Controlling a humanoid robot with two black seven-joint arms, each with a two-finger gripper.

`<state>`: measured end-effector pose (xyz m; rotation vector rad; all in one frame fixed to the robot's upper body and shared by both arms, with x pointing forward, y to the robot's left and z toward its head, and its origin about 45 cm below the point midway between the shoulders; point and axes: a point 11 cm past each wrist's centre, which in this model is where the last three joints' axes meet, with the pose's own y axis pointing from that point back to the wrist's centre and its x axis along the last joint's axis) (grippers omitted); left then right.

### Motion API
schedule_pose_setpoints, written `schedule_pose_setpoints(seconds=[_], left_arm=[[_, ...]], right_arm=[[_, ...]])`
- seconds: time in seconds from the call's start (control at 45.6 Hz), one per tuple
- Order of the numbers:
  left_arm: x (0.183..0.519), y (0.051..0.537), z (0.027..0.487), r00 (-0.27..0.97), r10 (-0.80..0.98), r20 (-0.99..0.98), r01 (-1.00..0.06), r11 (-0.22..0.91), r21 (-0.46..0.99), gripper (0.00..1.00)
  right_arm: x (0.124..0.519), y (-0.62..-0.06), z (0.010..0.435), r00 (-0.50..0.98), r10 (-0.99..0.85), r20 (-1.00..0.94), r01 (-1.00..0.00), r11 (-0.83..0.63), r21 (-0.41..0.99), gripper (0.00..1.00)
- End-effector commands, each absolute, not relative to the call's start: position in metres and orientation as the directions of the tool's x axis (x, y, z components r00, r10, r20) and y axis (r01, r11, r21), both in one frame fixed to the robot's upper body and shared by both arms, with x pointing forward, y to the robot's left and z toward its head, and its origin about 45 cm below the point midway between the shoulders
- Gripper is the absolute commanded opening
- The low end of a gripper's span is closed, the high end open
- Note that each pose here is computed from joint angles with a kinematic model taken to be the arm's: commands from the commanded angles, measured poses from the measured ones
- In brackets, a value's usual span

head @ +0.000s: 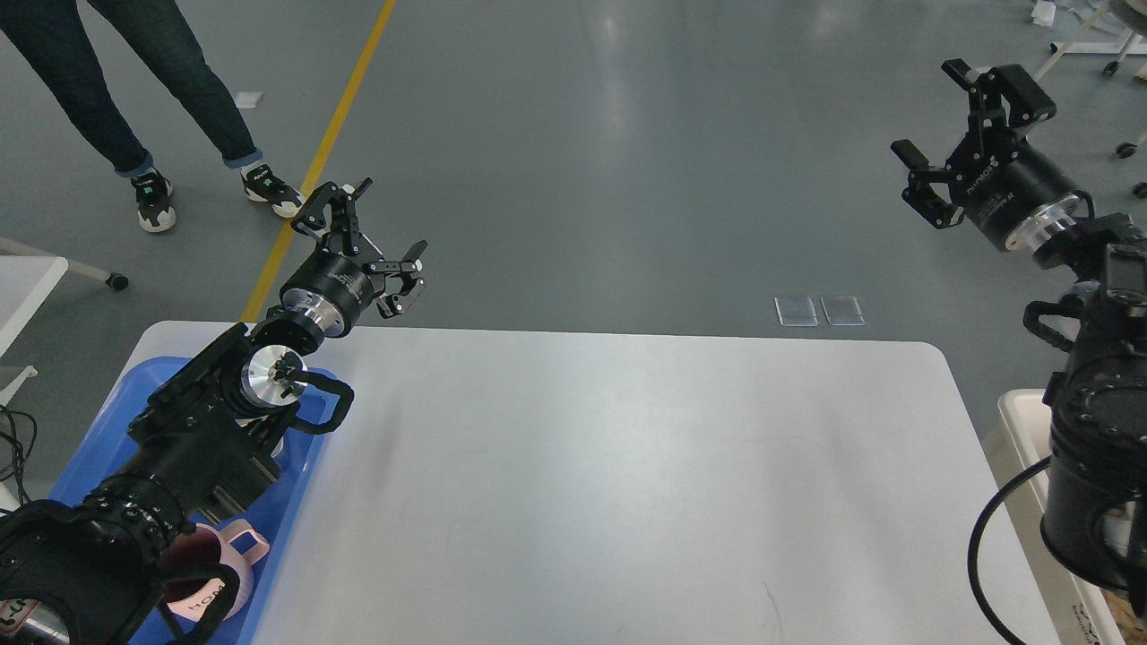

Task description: Tidy desktop

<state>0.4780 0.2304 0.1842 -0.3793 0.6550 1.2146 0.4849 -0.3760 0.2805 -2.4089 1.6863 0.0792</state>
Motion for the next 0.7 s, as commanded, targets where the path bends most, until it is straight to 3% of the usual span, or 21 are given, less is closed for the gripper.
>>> schedule_pose_setpoints(seconds=[0.0, 0.198, 0.417, 0.68], left_arm=[[0.478, 0.231, 0.184, 0.199, 0.737, -0.646, -0.945, 0.319, 0.072, 0.98], [0.478, 0.232, 0.184, 0.199, 0.738, -0.645, -0.946, 0.317, 0.072, 0.98], [0.479, 0.238, 0.185, 0.194, 0.745, -0.639, -0.948, 0.311, 0.075, 0.98], [0.479, 0.234, 0.185, 0.197, 0.741, -0.642, -0.947, 0.314, 0.073, 0.98]], right_arm=[[0.480, -0.372, 0.261, 0.350, -0.920, -0.178, -0.936, -0.338, -0.096, 1.00], [0.482, -0.336, 0.243, 0.462, -0.840, -0.284, -0.885, -0.454, -0.098, 1.00], [0.482, -0.302, 0.269, 0.624, -0.693, -0.361, -0.773, -0.614, -0.157, 1.00], [0.477, -0.300, 0.255, 0.612, -0.692, -0.384, -0.779, -0.611, -0.142, 1.00]])
